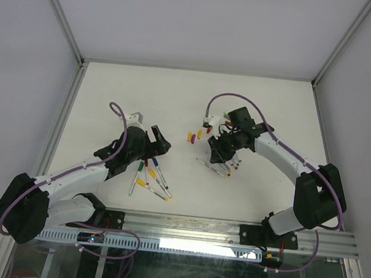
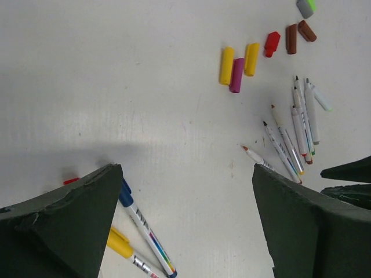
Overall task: Open the pen caps
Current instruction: Pick up the pen from the center of the board.
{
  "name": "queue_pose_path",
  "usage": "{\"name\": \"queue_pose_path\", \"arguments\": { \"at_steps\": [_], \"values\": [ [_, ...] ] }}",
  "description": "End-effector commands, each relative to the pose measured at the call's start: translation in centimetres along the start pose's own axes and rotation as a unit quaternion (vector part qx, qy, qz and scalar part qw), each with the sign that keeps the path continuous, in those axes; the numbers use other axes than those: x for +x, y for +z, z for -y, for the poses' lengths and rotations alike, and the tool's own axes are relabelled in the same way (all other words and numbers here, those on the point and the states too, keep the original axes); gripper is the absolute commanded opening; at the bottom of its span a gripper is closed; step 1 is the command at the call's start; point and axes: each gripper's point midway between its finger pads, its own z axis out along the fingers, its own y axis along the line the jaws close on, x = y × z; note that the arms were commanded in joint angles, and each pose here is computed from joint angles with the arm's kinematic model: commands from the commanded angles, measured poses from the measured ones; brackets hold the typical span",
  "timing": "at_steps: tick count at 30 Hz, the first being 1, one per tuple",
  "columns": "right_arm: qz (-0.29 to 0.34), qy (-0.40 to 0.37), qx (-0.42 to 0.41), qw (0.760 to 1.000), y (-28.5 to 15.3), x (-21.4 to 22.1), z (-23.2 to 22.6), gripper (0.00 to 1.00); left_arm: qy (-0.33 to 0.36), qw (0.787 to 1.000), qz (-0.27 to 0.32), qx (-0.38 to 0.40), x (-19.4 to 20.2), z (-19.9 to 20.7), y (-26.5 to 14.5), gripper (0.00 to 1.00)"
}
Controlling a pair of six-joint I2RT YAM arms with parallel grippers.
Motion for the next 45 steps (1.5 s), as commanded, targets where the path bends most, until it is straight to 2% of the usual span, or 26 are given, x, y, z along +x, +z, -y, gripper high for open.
{"name": "queue_pose_path", "arguments": {
  "at_steps": [1,5,12,18,34,39,45],
  "values": [
    [0.037,-0.029,0.001,0.999,-1.4,-2.3,-0.3,0.28,-0.044,0.998,0.006,-0.032,-1.1,0.4,-0.1,0.99],
    [0.035,-0.029,0.000,0.999,-1.3,-2.2,-0.3,0.28,-0.043,0.995,-0.008,-0.085,-0.1,-0.4,0.2,0.99],
    [0.034,-0.028,-0.001,0.999,-1.3,-2.1,-0.3,0.28,-0.033,0.993,-0.009,-0.111,1.0,0.6,0.2,0.99],
    [0.034,-0.028,-0.002,0.999,-1.3,-2.1,-0.3,0.28,-0.013,0.985,-0.009,-0.172,1.9,0.0,0.4,0.99],
    [0.032,-0.028,-0.003,0.999,-1.2,-2.0,-0.3,0.28,-0.001,0.980,-0.020,-0.200,2.9,-0.9,1.6,0.95],
    [0.032,-0.028,-0.003,0.999,-1.1,-2.1,-0.3,0.28,0.000,0.976,-0.016,-0.216,3.0,-1.6,2.0,0.91],
    [0.032,-0.029,-0.003,0.999,-1.2,-2.1,-0.3,0.28,0.012,0.970,-0.032,-0.243,4.1,-2.7,2.7,0.73]
  ]
}}
